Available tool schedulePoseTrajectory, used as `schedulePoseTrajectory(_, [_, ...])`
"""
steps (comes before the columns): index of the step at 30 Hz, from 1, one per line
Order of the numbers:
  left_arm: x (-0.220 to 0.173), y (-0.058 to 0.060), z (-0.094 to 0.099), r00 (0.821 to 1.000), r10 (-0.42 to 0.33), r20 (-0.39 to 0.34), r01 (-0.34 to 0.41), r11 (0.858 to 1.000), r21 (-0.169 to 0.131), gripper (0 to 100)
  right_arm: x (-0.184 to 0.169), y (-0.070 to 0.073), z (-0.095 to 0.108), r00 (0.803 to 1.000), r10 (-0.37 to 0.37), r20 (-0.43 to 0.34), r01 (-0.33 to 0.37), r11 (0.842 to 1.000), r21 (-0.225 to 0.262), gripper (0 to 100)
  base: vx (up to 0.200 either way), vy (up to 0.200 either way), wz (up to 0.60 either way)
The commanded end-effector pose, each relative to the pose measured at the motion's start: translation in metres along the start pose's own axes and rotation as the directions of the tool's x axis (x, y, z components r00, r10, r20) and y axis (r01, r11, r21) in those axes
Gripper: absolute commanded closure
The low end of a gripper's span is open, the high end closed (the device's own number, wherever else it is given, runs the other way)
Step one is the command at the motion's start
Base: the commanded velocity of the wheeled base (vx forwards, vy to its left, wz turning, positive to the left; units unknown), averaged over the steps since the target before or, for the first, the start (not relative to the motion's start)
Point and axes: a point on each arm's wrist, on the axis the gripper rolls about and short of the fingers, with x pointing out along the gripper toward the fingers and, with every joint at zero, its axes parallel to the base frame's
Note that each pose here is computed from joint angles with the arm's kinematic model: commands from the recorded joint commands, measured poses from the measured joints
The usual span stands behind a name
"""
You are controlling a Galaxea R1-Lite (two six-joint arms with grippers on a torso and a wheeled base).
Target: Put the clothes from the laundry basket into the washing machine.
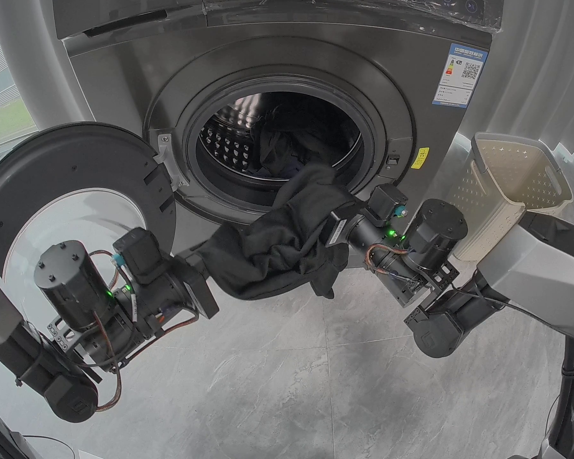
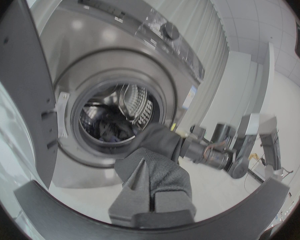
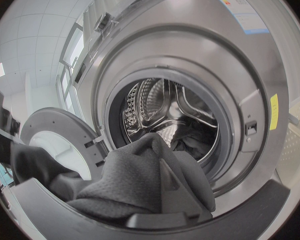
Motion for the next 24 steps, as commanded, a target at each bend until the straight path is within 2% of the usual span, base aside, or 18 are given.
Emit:
schedulePoseTrajectory(1, [0.003, 0.009, -0.042, 0.987, 0.03, -0.16, -0.03, 1.0, 0.001, 100, -0.002, 0.007, 0.027, 0.998, 0.016, 0.053, -0.017, 1.0, 0.008, 100, 0.0, 0.0, 0.0])
schedulePoseTrajectory(5, [0.003, 0.011, -0.055, 0.978, 0.039, -0.205, -0.038, 0.999, 0.009, 100, -0.002, 0.009, 0.026, 0.998, 0.019, 0.053, -0.02, 1.0, 0.009, 100, 0.0, 0.0, 0.0])
schedulePoseTrajectory(15, [0.002, 0.015, -0.054, 0.978, 0.048, -0.202, -0.047, 0.999, 0.009, 100, -0.001, 0.009, 0.027, 0.998, 0.021, 0.054, -0.021, 1.0, 0.01, 100, 0.0, 0.0, 0.0])
schedulePoseTrajectory(16, [0.002, 0.015, -0.055, 0.977, 0.048, -0.207, -0.048, 0.999, 0.007, 0, -0.001, 0.009, 0.026, 0.998, 0.021, 0.053, -0.021, 1.0, 0.01, 100, 0.0, 0.0, 0.0])
schedulePoseTrajectory(20, [-0.007, 0.014, -0.062, 0.967, 0.048, -0.25, -0.049, 0.999, 0.002, 0, -0.001, 0.009, 0.027, 0.998, 0.021, 0.056, -0.021, 1.0, 0.01, 100, 0.0, 0.0, 0.0])
schedulePoseTrajectory(22, [-0.02, 0.011, -0.071, 0.947, 0.028, -0.32, -0.028, 1.0, 0.005, 0, -0.001, 0.009, 0.027, 0.998, 0.019, 0.056, -0.02, 1.0, 0.008, 100, 0.0, 0.0, 0.0])
schedulePoseTrajectory(24, [-0.024, 0.01, -0.073, 0.942, 0.025, -0.334, -0.023, 1.0, 0.009, 0, 0.0, 0.009, 0.028, 0.998, 0.019, 0.057, -0.02, 1.0, 0.008, 100, 0.0, 0.0, 0.0])
